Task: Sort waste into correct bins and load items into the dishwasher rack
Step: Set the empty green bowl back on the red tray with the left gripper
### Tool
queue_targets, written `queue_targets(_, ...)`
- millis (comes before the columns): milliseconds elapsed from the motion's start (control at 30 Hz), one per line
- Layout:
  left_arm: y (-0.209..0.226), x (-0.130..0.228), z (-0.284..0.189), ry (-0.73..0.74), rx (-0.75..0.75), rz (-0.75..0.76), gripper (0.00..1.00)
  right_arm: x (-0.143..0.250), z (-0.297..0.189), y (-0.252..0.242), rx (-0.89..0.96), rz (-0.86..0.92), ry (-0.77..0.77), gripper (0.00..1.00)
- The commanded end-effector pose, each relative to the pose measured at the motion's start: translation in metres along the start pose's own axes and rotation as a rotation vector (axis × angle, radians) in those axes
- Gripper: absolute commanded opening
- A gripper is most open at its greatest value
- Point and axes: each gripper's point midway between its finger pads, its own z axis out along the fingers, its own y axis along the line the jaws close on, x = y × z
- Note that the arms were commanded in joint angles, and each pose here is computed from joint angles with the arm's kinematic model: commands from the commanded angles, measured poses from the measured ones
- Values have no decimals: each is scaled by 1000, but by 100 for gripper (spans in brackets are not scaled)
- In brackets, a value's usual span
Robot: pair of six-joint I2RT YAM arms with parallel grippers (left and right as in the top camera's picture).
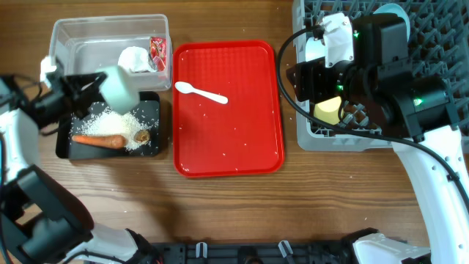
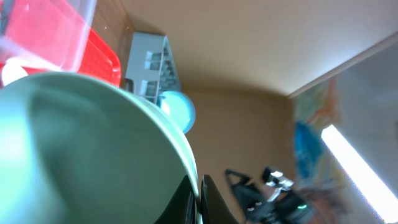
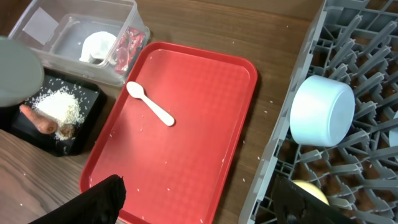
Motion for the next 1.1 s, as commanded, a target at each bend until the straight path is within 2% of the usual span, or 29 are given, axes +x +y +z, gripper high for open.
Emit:
queue_targets(0, -55, 28, 51, 37, -183, 342, 4, -2, 3, -1, 11, -15, 1, 79)
queue_targets(67, -41, 44, 88, 22, -397, 458, 4, -2, 3, -1, 11, -14, 0, 79)
queue_targets(167, 11, 73, 129, 34, -775, 577, 4, -1, 3, -1, 11, -13, 4, 79)
queue_targets(267, 55, 106, 163, 83, -1031, 748, 4, -1, 3, -1, 10, -12, 3, 79)
queue_targets(367, 98, 123, 185, 61, -1273, 901, 4, 0, 3, -1, 10, -11, 7, 79)
queue_targets(533, 158, 161, 216, 230, -1329, 940, 4, 1, 3, -1, 11, -10, 12, 79)
queue_targets(633, 163, 168, 219, 248, -1330, 950, 4, 1, 3, -1, 11, -11, 11, 79)
queue_targets(667, 162, 167, 221, 243, -1324, 952, 7, 1, 3, -1, 11, -11, 10, 79)
queue_targets(733, 162, 167, 221, 243, -1323, 952, 25, 1, 3, -1, 11, -11, 10, 79)
queue_targets(833, 160, 167, 219, 243, -1327, 949, 66, -2, 2, -1, 10, -8, -3, 78)
queue_targets(867, 158, 166, 219, 240, -1326, 949, 71, -5, 2, -1, 10, -1, -14, 78)
queue_targets(967, 136, 155, 213, 192, -1313, 927, 76, -20, -5, 1, 5, 26, -86, 78)
queue_targets(1067, 94, 120, 183, 22, -1277, 795, 78, -35, -11, 3, -2, 45, -153, 78)
